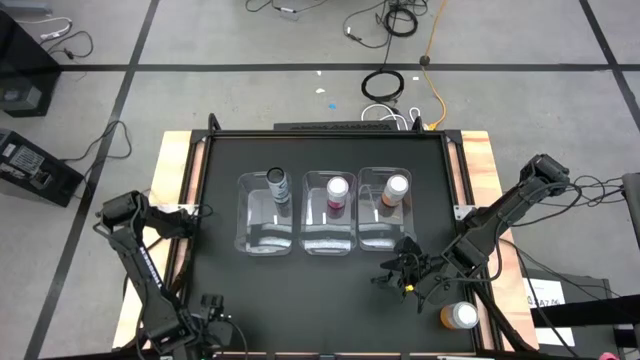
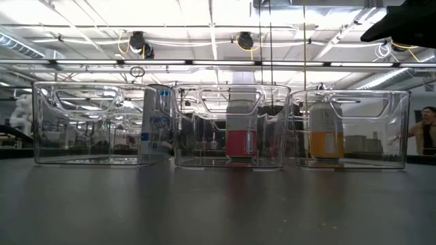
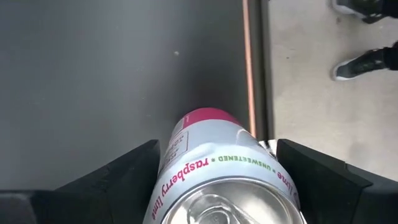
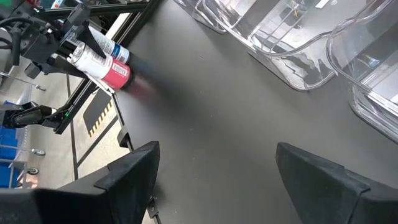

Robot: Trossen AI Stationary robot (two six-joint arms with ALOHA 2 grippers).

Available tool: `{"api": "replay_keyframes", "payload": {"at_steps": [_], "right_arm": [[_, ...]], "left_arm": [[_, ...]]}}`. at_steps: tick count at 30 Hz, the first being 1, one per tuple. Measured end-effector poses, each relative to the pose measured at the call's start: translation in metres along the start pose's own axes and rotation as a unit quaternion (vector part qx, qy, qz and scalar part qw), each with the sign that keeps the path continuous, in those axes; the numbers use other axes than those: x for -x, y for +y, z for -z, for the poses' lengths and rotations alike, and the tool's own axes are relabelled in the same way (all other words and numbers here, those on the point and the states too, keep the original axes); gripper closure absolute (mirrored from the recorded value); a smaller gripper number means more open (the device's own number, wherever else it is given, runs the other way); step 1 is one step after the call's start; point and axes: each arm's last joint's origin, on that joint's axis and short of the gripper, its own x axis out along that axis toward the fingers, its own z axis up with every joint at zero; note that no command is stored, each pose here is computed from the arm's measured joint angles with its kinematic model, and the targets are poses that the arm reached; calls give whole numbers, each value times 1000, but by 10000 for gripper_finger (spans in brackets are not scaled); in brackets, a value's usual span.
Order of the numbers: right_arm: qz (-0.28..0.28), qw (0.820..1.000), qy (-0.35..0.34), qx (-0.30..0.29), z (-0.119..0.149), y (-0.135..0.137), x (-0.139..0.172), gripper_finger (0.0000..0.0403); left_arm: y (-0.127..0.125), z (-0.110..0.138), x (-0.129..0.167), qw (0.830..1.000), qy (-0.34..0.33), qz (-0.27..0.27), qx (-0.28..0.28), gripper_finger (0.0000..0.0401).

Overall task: Sort soda cans
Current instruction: Put the pink-white soda can into the middle transparent bin

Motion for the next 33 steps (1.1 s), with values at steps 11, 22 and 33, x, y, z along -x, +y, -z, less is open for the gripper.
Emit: {"api": "replay_keyframes", "payload": {"at_steps": [11,22,33], "right_arm": [[0,1000,0,7,0,0,0,90],[0,1000,0,6,0,0,0,90],[0,1000,0,4,0,0,0,90]], "left_arm": [[6,3,0,999,7,-39,8,72],[6,3,0,999,5,-37,8,72],[6,3,0,999,3,-37,4,114]]}}
